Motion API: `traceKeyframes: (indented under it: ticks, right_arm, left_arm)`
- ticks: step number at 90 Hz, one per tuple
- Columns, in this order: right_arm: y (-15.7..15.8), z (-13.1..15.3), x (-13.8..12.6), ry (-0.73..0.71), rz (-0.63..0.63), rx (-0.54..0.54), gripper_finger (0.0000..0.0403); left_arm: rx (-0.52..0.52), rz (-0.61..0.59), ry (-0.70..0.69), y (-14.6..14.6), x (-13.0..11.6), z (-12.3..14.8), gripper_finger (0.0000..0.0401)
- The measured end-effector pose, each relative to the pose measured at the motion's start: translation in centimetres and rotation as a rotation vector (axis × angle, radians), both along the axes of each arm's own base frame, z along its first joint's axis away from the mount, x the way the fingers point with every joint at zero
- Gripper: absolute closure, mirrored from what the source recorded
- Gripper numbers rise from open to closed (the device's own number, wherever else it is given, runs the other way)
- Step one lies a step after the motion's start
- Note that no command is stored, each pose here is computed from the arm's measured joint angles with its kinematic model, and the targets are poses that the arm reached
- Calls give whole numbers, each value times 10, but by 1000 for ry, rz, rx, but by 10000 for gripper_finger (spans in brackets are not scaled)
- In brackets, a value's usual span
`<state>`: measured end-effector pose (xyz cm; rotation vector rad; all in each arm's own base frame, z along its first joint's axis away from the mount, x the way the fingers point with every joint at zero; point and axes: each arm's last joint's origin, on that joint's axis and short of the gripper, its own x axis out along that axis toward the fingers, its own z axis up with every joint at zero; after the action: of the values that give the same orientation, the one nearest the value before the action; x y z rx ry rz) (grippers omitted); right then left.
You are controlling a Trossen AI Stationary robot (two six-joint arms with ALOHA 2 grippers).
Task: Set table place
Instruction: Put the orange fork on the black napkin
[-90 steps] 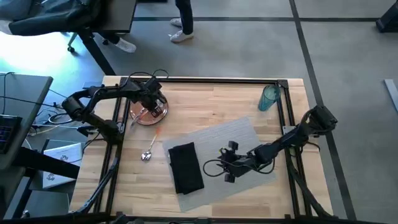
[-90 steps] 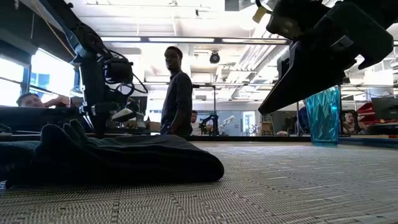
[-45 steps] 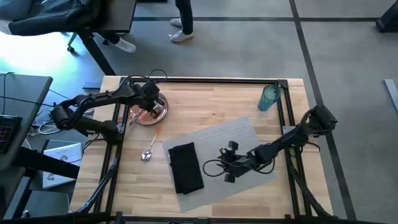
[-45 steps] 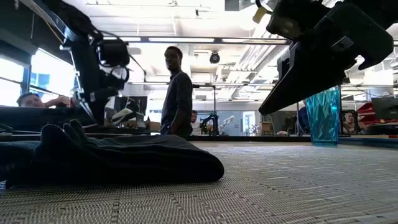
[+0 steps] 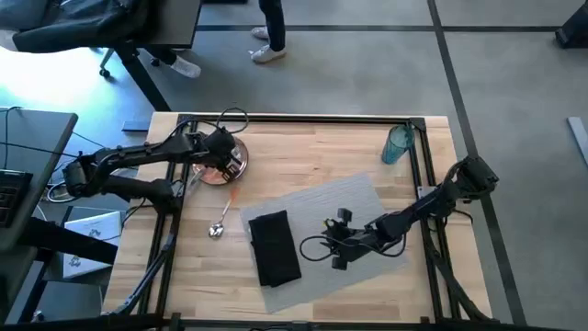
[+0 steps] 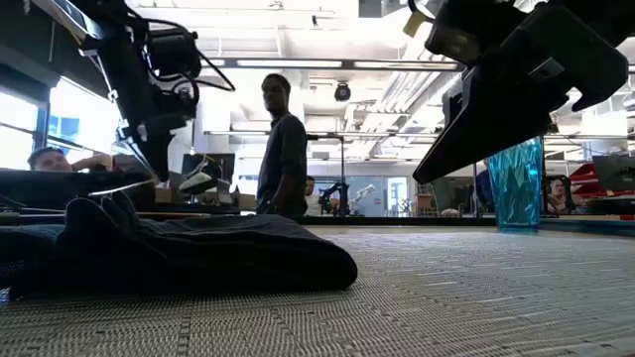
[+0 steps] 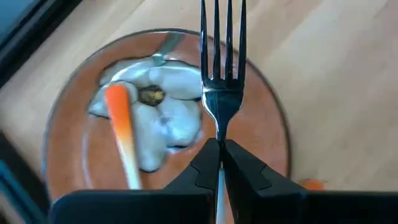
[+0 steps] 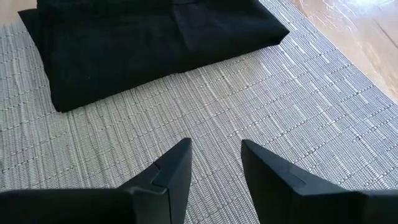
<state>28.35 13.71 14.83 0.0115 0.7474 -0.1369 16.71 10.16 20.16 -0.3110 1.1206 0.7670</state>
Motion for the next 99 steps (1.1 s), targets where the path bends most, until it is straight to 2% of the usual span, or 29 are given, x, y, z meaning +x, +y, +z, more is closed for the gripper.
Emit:
traceKeyframes:
  ticks: [33, 63, 75, 99]
  right_arm:
    - [0, 0, 0, 2, -1, -1, 277]
    - [0, 0, 0, 2, 0, -1, 277]
    - [0, 0, 0, 2, -1, -1, 277]
    - [1, 0, -1, 3, -10, 23, 277]
  left_arm:
    - [-46, -15, 25, 9, 2, -9, 400]
    - [-61, -19, 5, 1, 7, -9, 401]
    - [-85, -31, -43, -19, 16, -7, 401]
    - [-146, -76, -153, -89, 34, -3, 401]
